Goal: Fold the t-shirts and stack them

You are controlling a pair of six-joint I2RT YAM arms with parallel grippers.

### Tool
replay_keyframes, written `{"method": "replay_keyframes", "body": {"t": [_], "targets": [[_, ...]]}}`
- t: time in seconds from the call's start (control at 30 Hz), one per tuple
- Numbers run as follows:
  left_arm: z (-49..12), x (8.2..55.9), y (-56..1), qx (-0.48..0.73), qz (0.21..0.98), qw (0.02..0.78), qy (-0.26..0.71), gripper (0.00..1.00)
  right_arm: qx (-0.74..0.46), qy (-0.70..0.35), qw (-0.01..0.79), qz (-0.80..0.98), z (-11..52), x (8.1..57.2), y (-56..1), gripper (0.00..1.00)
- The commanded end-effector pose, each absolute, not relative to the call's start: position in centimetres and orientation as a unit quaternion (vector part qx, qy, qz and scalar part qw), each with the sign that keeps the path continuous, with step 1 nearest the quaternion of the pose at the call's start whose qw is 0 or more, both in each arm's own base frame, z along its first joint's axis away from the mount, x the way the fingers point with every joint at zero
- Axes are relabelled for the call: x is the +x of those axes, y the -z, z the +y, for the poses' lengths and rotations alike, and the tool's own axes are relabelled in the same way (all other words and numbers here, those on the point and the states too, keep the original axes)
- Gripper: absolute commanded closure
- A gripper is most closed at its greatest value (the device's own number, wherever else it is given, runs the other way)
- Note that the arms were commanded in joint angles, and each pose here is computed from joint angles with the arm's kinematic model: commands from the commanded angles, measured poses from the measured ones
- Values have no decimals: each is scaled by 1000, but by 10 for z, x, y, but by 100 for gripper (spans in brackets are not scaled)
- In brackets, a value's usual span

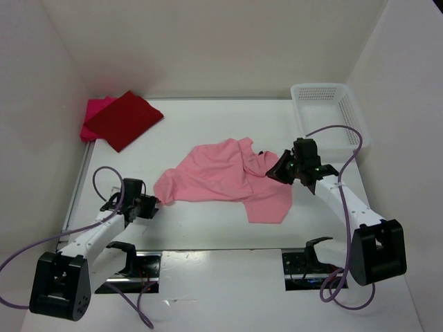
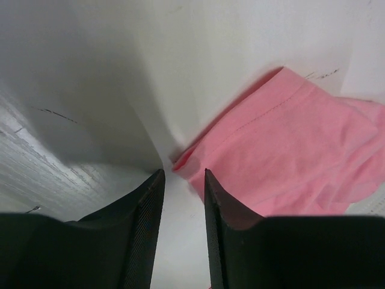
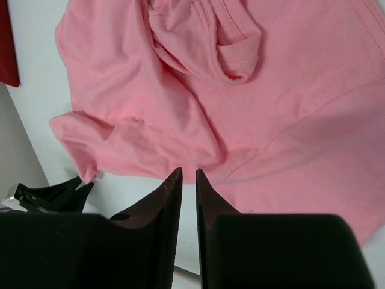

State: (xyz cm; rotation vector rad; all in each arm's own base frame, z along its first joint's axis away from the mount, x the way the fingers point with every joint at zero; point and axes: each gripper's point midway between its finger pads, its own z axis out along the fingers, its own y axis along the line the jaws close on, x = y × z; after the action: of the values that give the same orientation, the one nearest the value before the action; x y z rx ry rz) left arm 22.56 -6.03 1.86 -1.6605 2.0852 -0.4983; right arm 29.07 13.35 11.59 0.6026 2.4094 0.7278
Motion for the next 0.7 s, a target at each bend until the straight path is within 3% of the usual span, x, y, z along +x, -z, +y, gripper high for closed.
{"method": "replay_keyframes", "body": {"t": [0.0,0.23,0.47,0.67], "targets": [[-56,240,-31,-608,736,238,179,61,206,-284,298,888,139,303,-138,80],[-55,241,-28,-612,738,232,164,76,204,-289,308,883,139,306,-151,80],[-57,242,-28,-608,742,236,156,77,202,-292,322,878,138,306,-166,80],[-58,247,-31,-596,746,246,162,93,206,-286,320,879,135,301,-164,80]]}}
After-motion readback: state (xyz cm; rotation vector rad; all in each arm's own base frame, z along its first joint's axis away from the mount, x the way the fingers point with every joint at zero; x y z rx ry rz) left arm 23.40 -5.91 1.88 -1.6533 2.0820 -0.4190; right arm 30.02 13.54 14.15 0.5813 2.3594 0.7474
